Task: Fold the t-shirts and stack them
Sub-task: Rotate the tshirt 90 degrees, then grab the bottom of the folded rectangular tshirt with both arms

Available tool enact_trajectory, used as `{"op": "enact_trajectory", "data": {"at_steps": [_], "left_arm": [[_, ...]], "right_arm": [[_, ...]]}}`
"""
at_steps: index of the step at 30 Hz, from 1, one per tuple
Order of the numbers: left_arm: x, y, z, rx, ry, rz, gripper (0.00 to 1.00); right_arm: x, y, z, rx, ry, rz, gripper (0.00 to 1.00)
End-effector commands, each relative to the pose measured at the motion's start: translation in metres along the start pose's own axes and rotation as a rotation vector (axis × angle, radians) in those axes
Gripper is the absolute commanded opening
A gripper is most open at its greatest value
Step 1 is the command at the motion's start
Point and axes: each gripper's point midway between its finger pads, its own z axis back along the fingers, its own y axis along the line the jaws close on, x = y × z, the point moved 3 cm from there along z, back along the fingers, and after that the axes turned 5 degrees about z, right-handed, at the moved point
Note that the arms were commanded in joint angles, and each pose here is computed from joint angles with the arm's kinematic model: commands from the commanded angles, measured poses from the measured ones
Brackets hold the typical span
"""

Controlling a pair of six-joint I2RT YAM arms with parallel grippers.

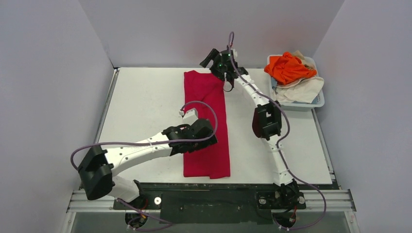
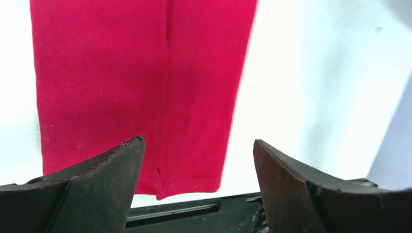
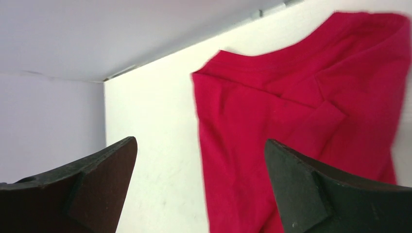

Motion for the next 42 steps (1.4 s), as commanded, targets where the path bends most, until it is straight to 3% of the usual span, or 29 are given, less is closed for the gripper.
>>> {"op": "enact_trajectory", "data": {"at_steps": [1,7,10,13,17,19,24,36,38,41,42], "left_arm": [[0.032,-0.001,0.043,-0.003,-0.112,-0.114,0.93],[0.02,0.073,0.042,0.117,-0.055,-0.159,0.93],[0.007,0.096,0.04,0.062,0.01,-0.128,0.93],[-0.012,0.089,0.037,-0.085,0.096,-0.099,0.93],[-0.018,0.109,0.029,-0.045,0.119,-0.092,0.92],[-0.024,0.112,0.024,-0.052,0.143,-0.092,0.87],[-0.039,0.126,0.008,-0.026,0.208,-0.087,0.62],[-0.047,0.148,-0.009,0.068,0.226,-0.074,0.4],[-0.048,0.15,-0.011,0.078,0.229,-0.076,0.29],[-0.049,0.153,-0.012,0.094,0.233,-0.079,0.02],[-0.049,0.153,-0.012,0.092,0.233,-0.081,0.0]], "right_arm": [[0.085,0.094,0.122,0.133,-0.162,0.197,1.0],[0.012,0.017,0.221,-0.155,-0.031,0.311,1.0],[-0.052,-0.03,0.283,-0.255,0.061,0.346,1.0],[-0.121,-0.08,0.326,-0.359,0.209,0.346,1.0],[-0.193,-0.099,0.358,-0.302,0.349,0.269,0.98],[-0.218,-0.104,0.371,-0.273,0.41,0.256,0.97],[-0.248,-0.123,0.386,-0.277,0.446,0.212,0.93],[-0.303,-0.136,0.393,-0.229,0.592,0.137,0.64],[-0.308,-0.136,0.393,-0.223,0.605,0.132,0.59],[-0.311,-0.141,0.39,-0.24,0.587,0.142,0.46],[-0.312,-0.145,0.389,-0.256,0.587,0.145,0.4]]}}
